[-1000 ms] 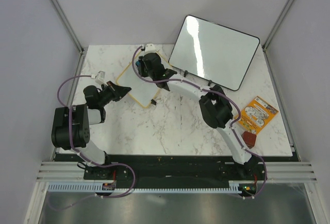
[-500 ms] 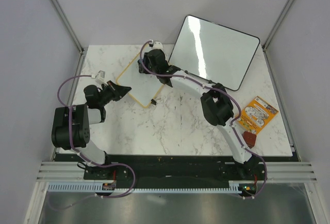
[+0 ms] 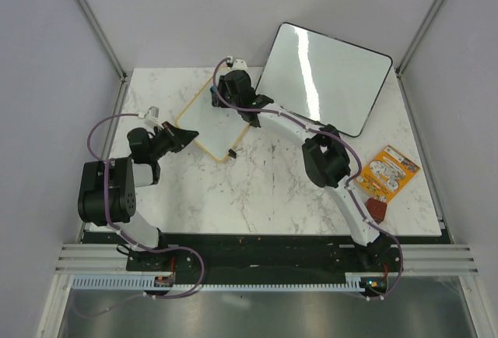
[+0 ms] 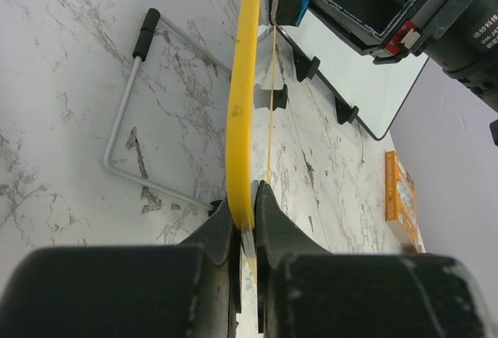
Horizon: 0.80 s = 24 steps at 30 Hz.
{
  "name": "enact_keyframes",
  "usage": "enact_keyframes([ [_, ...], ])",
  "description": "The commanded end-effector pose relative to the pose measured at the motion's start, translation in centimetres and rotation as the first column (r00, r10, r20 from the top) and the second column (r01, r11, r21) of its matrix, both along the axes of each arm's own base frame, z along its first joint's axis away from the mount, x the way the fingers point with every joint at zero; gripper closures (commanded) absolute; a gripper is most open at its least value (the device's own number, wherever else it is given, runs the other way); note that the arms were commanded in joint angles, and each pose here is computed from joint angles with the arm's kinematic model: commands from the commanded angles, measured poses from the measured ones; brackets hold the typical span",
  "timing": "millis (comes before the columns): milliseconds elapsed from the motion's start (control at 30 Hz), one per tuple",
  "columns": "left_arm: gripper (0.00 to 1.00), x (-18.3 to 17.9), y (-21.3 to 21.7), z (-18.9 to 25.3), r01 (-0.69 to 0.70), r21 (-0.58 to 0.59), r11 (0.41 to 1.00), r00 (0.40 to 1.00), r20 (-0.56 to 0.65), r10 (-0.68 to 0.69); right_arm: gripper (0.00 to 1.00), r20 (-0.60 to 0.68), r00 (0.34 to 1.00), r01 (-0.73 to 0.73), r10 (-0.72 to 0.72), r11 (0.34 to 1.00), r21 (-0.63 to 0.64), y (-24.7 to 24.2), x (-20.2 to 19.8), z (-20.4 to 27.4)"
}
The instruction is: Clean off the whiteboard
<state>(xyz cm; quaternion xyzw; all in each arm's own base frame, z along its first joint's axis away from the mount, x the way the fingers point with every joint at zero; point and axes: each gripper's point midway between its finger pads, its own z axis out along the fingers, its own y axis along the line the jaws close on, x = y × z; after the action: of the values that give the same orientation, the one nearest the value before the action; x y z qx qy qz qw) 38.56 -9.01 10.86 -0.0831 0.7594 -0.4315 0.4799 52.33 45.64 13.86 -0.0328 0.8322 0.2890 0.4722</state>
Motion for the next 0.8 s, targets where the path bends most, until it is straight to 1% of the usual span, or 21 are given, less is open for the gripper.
enact_keyframes([
  [0, 0.98, -3.2, -4.0, -1.2, 0.246, 0.116, 0.962, 0.965, 0.063, -0.254, 1.00, -0.218, 0.964, -0.203, 0.153, 0.952, -0.229, 3.0, -9.7, -12.3],
  [100, 0.98, -3.2, -4.0, -1.2, 0.245, 0.116, 0.963, 0.966, 0.061, -0.253, 1.00, -0.253, 0.953, -0.225, 0.168, 0.951, -0.214, 3.2, -11.5, -12.6],
  [233, 0.98, -3.2, -4.1, -1.2, 0.245, 0.117, 0.962, 0.965, 0.062, -0.253, 1.00, -0.288, 0.941, -0.250, 0.179, 0.939, -0.236, 2.9, -13.7, -14.1],
  [367, 0.98, -3.2, -4.0, -1.2, 0.244, 0.118, 0.963, 0.966, 0.061, -0.252, 1.00, -0.317, 0.921, -0.308, 0.226, 0.921, -0.237, 4.0, -16.2, -15.4],
  [467, 0.98, -3.2, -4.1, -1.3, 0.245, 0.117, 0.962, 0.966, 0.059, -0.253, 1.00, -0.329, 0.908, -0.341, 0.260, 0.914, -0.221, 4.8, -17.0, -16.0],
  [567, 0.98, -3.1, -4.1, -1.2, 0.247, 0.118, 0.962, 0.965, 0.060, -0.255, 1.00, -0.317, 0.911, -0.336, 0.263, 0.920, -0.203, 5.3, -16.3, -15.9],
  [700, 0.98, -3.2, -4.2, -1.2, 0.249, 0.120, 0.961, 0.965, 0.060, -0.257, 1.00, -0.283, 0.923, -0.312, 0.262, 0.938, -0.149, 6.1, -13.5, -14.0],
  [767, 0.98, -3.2, -4.2, -1.2, 0.249, 0.122, 0.961, 0.964, 0.062, -0.258, 1.00, -0.278, 0.928, -0.292, 0.248, 0.948, -0.127, 5.6, -12.0, -13.2],
])
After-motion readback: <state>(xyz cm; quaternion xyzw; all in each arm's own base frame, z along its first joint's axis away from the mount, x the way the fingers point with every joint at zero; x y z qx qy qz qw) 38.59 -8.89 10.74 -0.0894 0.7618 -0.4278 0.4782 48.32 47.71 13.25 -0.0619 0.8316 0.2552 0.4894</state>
